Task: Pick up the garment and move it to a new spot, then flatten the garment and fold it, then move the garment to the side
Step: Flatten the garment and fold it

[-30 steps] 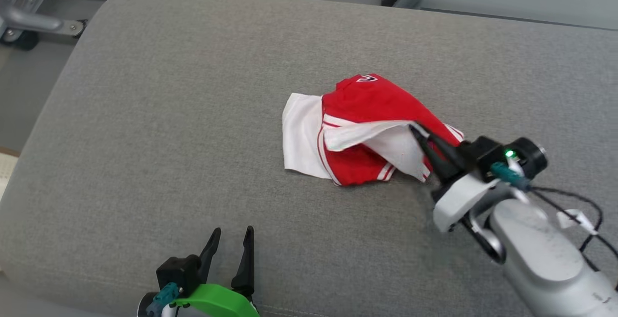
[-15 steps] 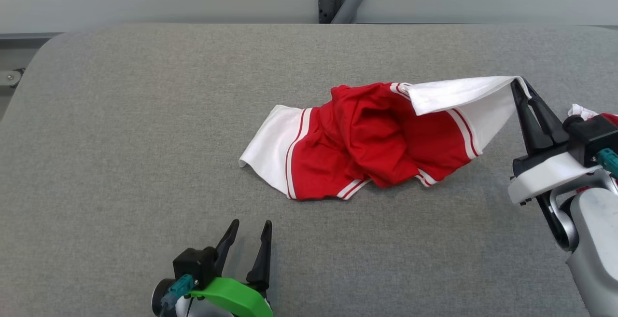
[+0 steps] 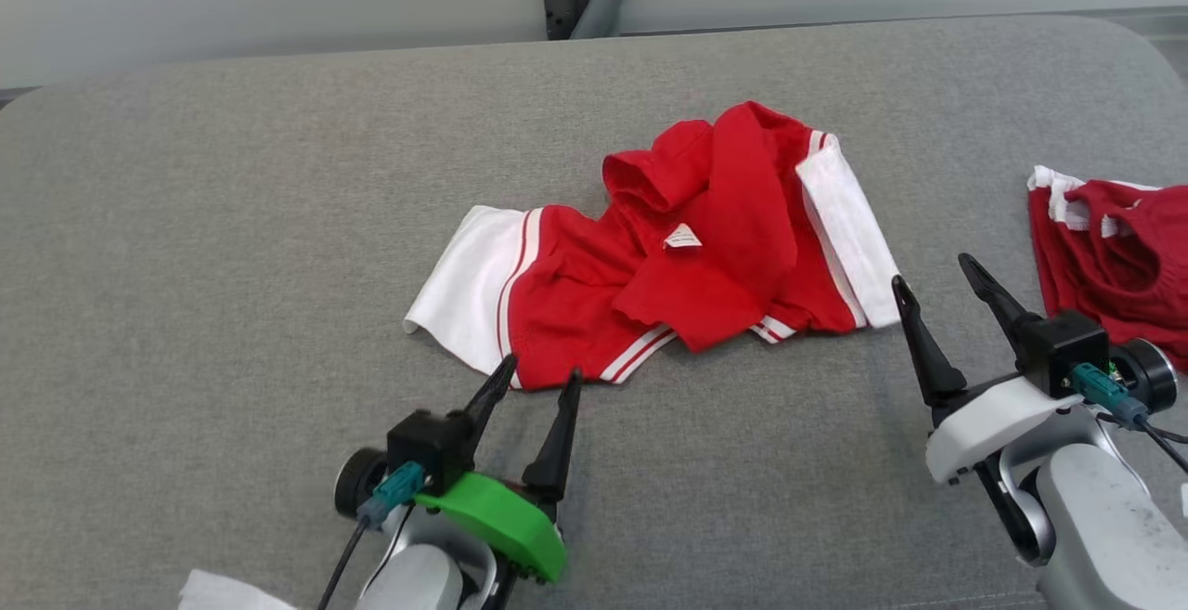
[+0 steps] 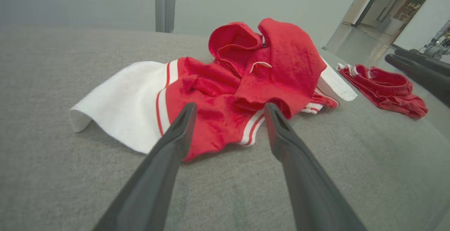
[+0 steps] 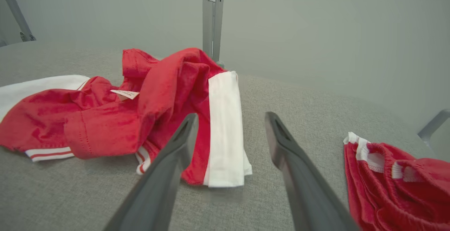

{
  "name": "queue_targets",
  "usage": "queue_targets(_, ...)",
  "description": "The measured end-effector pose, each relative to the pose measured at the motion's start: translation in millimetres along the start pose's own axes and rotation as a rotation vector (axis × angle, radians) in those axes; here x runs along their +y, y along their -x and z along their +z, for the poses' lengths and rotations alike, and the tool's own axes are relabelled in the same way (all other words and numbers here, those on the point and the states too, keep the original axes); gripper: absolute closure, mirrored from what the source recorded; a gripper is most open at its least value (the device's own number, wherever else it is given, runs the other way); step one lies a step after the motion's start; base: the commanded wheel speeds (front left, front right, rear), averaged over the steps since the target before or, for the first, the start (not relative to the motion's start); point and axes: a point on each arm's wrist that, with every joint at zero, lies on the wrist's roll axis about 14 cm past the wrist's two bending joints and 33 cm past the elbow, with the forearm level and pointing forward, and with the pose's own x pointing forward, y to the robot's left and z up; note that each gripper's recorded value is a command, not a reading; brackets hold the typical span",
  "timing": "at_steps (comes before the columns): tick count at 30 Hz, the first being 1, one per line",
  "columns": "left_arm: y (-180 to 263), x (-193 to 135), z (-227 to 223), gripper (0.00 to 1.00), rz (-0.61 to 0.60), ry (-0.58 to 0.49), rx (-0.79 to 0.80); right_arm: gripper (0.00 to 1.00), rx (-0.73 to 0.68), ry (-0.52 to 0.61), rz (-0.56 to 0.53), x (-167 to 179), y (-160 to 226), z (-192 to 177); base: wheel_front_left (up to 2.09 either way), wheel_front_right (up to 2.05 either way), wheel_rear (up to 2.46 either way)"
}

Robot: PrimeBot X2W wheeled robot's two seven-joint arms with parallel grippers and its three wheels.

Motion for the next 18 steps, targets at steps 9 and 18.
queue_targets(9,-53,-58,4,0.0,-0.25,-0.156,0.025,0.0,0.008,-0.07,-0.021,10,13,-8,0.0,0.0,0.0)
queue_targets(18,-81,-62,-43,0.0,-0.285,-0.286,0.169,0.0,0.039,-0.1,-0.089,-5,27,-19,0.0,0.0,0.0)
